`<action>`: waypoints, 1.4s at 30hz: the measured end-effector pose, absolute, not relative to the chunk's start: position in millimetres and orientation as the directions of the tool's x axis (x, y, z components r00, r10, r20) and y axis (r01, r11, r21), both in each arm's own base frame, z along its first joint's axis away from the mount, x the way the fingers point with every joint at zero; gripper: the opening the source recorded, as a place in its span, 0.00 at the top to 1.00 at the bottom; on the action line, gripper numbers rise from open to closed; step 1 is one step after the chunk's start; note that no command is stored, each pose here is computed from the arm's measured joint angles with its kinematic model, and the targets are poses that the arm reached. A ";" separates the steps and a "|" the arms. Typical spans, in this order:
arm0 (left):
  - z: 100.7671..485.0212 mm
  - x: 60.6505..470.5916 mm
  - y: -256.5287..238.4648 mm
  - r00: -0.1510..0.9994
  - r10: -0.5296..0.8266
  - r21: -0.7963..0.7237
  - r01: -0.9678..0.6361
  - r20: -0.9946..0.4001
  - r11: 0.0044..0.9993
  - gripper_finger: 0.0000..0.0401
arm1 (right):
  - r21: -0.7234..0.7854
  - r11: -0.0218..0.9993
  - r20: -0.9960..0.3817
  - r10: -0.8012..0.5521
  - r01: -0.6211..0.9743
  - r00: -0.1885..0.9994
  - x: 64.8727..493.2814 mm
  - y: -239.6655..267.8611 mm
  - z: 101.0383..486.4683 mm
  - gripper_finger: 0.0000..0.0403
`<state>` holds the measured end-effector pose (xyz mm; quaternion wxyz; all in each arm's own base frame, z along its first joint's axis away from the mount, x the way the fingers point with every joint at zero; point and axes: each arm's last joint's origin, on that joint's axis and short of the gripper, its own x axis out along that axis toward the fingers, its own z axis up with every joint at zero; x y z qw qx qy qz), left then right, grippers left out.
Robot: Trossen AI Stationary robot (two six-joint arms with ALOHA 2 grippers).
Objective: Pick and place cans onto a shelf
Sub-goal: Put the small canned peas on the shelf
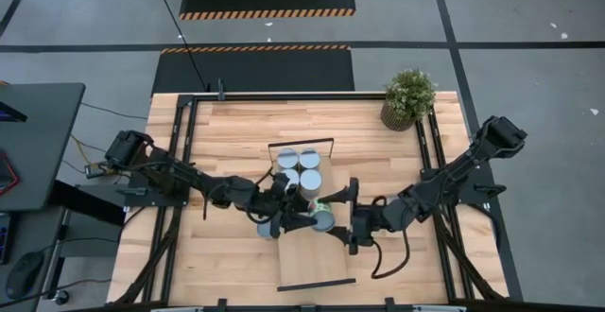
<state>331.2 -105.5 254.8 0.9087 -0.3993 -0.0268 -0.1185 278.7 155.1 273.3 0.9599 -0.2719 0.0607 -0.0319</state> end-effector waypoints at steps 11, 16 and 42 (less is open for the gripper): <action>253.8 331.3 -105.8 0.969 -0.207 -0.664 0.242 0.133 0.707 0.30 | -0.525 0.851 -0.104 -0.046 -0.016 0.994 283.8 147.3 273.8 0.24; 253.0 331.4 -106.0 0.966 -0.228 -0.535 0.259 0.125 0.804 0.22 | -0.508 0.861 -0.099 -0.040 -0.016 0.994 284.7 146.2 274.4 0.25; 234.8 316.7 -116.8 0.955 -0.211 -0.034 0.208 -0.209 0.977 0.11 | -0.131 0.968 -0.433 0.139 -0.215 0.890 236.7 140.6 268.6 0.24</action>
